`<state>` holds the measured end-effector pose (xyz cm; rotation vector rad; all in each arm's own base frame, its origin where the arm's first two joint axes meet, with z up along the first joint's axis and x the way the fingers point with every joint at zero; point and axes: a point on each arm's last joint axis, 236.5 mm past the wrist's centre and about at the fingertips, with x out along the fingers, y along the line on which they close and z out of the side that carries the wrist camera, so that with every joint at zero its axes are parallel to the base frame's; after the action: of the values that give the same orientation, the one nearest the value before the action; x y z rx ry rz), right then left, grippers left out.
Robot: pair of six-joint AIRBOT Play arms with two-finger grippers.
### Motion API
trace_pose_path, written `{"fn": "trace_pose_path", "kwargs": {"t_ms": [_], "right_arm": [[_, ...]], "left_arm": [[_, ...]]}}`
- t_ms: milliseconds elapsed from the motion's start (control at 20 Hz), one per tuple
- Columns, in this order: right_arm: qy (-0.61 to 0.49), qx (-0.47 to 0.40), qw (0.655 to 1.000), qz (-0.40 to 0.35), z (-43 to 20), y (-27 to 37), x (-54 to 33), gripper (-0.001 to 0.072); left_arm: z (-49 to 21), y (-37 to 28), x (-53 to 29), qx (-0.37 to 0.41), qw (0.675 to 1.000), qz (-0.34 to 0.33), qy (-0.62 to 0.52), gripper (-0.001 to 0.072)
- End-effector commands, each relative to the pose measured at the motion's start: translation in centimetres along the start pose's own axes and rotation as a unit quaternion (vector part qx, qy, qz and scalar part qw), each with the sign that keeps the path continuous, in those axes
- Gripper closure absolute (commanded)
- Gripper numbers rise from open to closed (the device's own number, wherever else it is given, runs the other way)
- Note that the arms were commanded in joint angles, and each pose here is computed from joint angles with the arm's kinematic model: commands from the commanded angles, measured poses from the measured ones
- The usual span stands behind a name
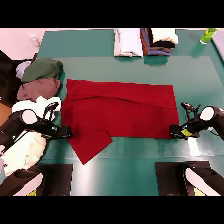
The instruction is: Fold the shirts.
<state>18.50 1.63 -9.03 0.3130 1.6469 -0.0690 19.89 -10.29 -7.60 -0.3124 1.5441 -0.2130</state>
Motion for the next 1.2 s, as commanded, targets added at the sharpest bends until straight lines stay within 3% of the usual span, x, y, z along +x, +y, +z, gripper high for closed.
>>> {"fn": "trace_pose_path", "kwargs": {"t_ms": [0, 100, 200, 250, 500, 550, 600, 900, 1150], "right_arm": [[-0.001, 0.000, 1.000, 0.001, 0.1, 0.1, 0.0, 0.0690], [-0.001, 0.000, 1.000, 0.001, 0.1, 0.1, 0.0, 0.0690], [-0.001, 0.001, 1.000, 0.000, 0.1, 0.0, 0.0, 0.0690], [-0.002, 0.001, 1.000, 0.000, 0.1, 0.0, 0.0, 0.0690], [0.000, 0.003, 1.000, 0.001, 0.0, 0.1, 0.0, 0.0690], [0.000, 0.003, 1.000, 0.001, 0.0, 0.1, 0.0, 0.0690], [-0.001, 0.003, 1.000, 0.001, 0.0, 0.1, -0.1, 0.0690], [-0.027, -0.016, 0.999, -0.011, 1.2, 0.3, -5.2, 0.0691], [-0.049, -0.032, 0.997, -0.045, -2.1, -1.2, -9.3, 0.0691]], "left_arm": [[-0.1, -0.6, 0.4, -0.002, 1.000, -0.016, -0.001, 0.0096], [0.0, -0.8, 0.4, 0.000, 1.000, -0.020, -0.004, 0.0107], [0.0, -1.1, 0.4, 0.010, 1.000, -0.027, -0.005, 0.0310], [0.2, -1.3, 0.4, 0.014, 0.999, -0.033, -0.008, 0.0349], [-1.1, -0.8, 1.6, 0.005, 0.999, -0.031, 0.006, 0.0350], [-1.4, -0.6, 1.8, 0.004, 0.999, -0.031, 0.010, 0.0405], [-1.4, -0.7, 1.7, 0.016, 0.999, -0.031, 0.010, 0.0692], [-0.1, -0.8, -3.5, 0.078, 0.997, 0.004, -0.030, 0.0687], [-5.1, -1.3, -7.3, 0.107, 0.994, 0.002, -0.013, 0.0687]]}}
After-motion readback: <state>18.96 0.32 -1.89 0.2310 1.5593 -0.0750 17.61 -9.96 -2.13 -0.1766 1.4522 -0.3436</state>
